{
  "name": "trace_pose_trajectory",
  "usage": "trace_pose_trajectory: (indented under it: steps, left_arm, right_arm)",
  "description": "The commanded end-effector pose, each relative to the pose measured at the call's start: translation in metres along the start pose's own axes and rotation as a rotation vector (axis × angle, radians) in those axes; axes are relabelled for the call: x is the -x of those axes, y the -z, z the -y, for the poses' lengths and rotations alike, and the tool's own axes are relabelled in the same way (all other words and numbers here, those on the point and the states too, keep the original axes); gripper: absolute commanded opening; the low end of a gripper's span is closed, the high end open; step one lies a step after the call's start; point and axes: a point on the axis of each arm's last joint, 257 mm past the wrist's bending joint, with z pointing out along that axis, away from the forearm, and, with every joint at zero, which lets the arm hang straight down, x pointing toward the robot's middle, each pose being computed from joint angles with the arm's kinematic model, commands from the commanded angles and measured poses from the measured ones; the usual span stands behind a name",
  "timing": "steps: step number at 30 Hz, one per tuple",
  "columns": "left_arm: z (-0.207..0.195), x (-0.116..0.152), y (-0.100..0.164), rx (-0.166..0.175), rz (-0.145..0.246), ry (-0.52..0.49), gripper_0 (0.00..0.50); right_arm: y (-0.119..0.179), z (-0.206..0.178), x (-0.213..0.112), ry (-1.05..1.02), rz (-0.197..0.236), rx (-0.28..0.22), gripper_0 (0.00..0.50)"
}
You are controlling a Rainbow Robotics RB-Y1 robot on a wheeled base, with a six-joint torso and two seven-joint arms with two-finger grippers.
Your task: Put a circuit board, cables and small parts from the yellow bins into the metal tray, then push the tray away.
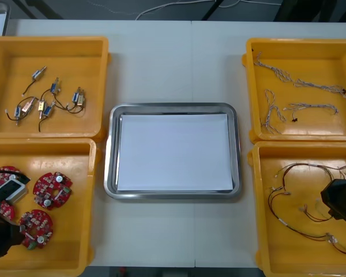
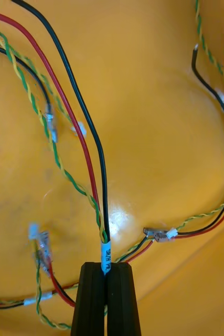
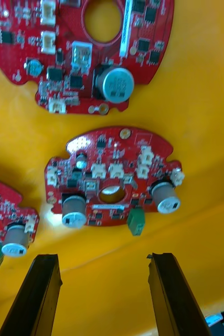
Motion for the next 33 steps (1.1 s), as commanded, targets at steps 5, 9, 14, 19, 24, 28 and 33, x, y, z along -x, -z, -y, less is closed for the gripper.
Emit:
trace_pose_trajectory:
  steps: [5, 9, 14, 19, 24, 28, 33]
  left_arm:
    - [0.0, 0.012, -0.008, 0.036, 0.014, 0.003, 0.5]
    - [0.001, 0.011, -0.01, 0.036, 0.011, 0.0, 0.5]
    - [0.005, 0.01, -0.016, 0.028, 0.008, -0.005, 0.5]
    - [0.009, 0.007, -0.019, 0.018, 0.006, -0.005, 0.5]
    - [0.013, 0.004, -0.023, 0.013, 0.007, -0.01, 0.5]
    - [0.013, 0.0, -0.025, 0.015, 0.009, -0.019, 0.5]
    - [0.014, -0.006, -0.027, 0.014, 0.009, -0.034, 0.5]
  right_arm:
    - [0.058, -0.011, 0.025, 0.269, 0.11, 0.022, 0.0]
    - [0.075, -0.022, 0.031, 0.37, 0.147, 0.054, 0.0]
    - [0.094, -0.038, 0.034, 0.529, 0.17, 0.103, 0.0]
    - [0.103, -0.05, 0.033, 0.678, 0.181, 0.13, 0.0]
    - [0.109, -0.056, 0.028, 0.835, 0.206, 0.136, 0.0]
    - [0.116, -0.06, 0.022, 0.966, 0.228, 0.137, 0.0]
    - [0.124, -0.065, 0.01, 1.124, 0.232, 0.15, 0.0]
